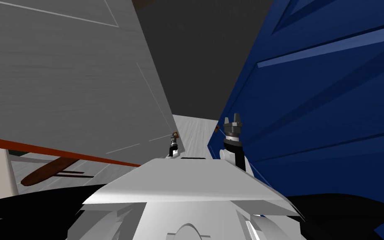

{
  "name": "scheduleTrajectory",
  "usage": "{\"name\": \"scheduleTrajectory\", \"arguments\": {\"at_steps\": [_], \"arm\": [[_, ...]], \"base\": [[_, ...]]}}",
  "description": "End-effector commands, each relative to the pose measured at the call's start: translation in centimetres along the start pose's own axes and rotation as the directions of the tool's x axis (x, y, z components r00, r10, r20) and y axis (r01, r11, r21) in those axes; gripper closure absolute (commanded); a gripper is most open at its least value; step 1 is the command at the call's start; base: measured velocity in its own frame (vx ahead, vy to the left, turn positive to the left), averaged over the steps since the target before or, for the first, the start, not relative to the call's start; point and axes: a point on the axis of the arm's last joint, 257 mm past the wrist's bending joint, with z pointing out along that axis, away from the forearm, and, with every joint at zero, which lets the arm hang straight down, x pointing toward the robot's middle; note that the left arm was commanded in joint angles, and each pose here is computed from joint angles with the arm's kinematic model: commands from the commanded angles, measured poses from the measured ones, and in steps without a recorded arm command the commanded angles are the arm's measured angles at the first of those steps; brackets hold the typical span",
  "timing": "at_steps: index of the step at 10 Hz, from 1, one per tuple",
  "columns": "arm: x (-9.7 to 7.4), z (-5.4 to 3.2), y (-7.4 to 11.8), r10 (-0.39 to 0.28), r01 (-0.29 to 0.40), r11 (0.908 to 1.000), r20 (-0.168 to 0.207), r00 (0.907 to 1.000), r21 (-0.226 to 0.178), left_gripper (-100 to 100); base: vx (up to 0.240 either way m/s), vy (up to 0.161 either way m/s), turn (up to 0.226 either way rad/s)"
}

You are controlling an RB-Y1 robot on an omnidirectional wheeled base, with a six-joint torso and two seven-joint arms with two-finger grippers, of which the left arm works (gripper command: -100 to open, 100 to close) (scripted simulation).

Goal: Push the door open

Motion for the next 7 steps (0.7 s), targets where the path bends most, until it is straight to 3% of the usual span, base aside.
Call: {"name": "scheduleTrajectory", "arguments": {"at_steps": [1, 5, 6, 7], "arm": [[0.0, 0.01, 0.0, 0.0, 0.0, 1.0, 0.0, 1.0, -0.001, 100], [0.0, 0.01, 0.0, 0.0, 0.0, 1.0, 0.0, 1.0, -0.001, 100], [-2.5, 0.72, -0.1, 0.027, -0.027, 0.9996, 0.032, 0.9991, 0.005, 100], [-2.9, 0.84, -0.2, 0.031, -0.031, 0.9995, 0.038, 0.9988, 0.007, 100]], "base": [[-0.024, -0.004, 0.003], [-0.005, 0.0, -0.001], [0.112, 0.029, 0.062], [0.162, 0.018, 0.031]]}}
